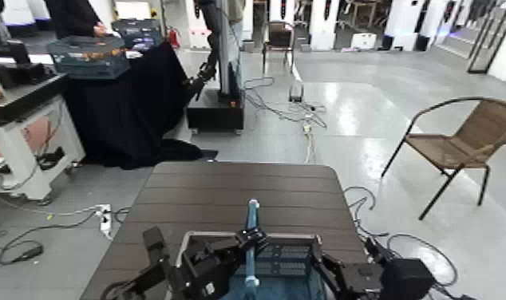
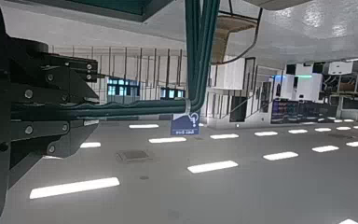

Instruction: Place the crate on the table.

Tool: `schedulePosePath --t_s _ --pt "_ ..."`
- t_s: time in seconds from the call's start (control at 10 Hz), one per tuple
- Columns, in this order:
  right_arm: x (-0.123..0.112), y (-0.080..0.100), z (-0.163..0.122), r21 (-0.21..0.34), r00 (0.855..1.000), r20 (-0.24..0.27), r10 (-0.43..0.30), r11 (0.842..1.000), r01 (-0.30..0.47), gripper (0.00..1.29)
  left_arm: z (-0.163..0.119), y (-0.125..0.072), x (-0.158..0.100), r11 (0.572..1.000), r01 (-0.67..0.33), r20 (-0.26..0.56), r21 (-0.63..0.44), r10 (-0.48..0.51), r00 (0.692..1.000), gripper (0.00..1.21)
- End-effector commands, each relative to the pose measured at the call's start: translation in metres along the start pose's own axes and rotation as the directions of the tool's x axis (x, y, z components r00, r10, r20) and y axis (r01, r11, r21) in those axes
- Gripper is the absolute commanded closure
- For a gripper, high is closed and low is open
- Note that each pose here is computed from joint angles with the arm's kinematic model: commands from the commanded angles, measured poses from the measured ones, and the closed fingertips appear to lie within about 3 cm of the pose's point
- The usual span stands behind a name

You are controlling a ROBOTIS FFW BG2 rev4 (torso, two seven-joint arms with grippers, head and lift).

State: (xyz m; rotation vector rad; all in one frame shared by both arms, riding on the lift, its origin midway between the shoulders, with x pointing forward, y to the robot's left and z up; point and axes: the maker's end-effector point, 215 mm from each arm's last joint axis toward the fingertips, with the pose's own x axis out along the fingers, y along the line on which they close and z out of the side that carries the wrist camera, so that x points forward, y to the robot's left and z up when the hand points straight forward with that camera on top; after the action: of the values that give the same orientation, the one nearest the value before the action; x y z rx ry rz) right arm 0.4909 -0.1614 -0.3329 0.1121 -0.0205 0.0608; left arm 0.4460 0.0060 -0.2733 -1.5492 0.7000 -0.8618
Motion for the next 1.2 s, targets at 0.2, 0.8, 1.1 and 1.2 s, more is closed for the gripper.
schedulePosePath --t_s 0.2,0.8,1.1,1.2 --pt "0.000 0.000 0.000 0.002 1.000 0.000 0.000 1.000 0.000 0.13 0.000 0.001 0.001 1.000 0.000 0.002 -0.003 0.000 1.000 1.20" --pt "0.000 0.001 -0.001 0.004 1.000 -0.002 0.001 1.000 -0.001 0.13 0.001 0.002 0.003 1.000 -0.003 -0.003 -0.002 0.003 1.000 1.20" --pt "0.000 0.001 -0.003 0.006 1.000 -0.006 0.000 1.000 0.000 0.13 0.004 0.001 0.014 1.000 -0.004 -0.053 0.014 0.005 0.999 1.20" --pt "0.000 0.001 -0.004 0.009 1.000 -0.007 -0.001 1.000 0.001 0.13 0.008 0.005 0.017 1.000 -0.012 -0.059 0.012 0.012 0.998 1.20"
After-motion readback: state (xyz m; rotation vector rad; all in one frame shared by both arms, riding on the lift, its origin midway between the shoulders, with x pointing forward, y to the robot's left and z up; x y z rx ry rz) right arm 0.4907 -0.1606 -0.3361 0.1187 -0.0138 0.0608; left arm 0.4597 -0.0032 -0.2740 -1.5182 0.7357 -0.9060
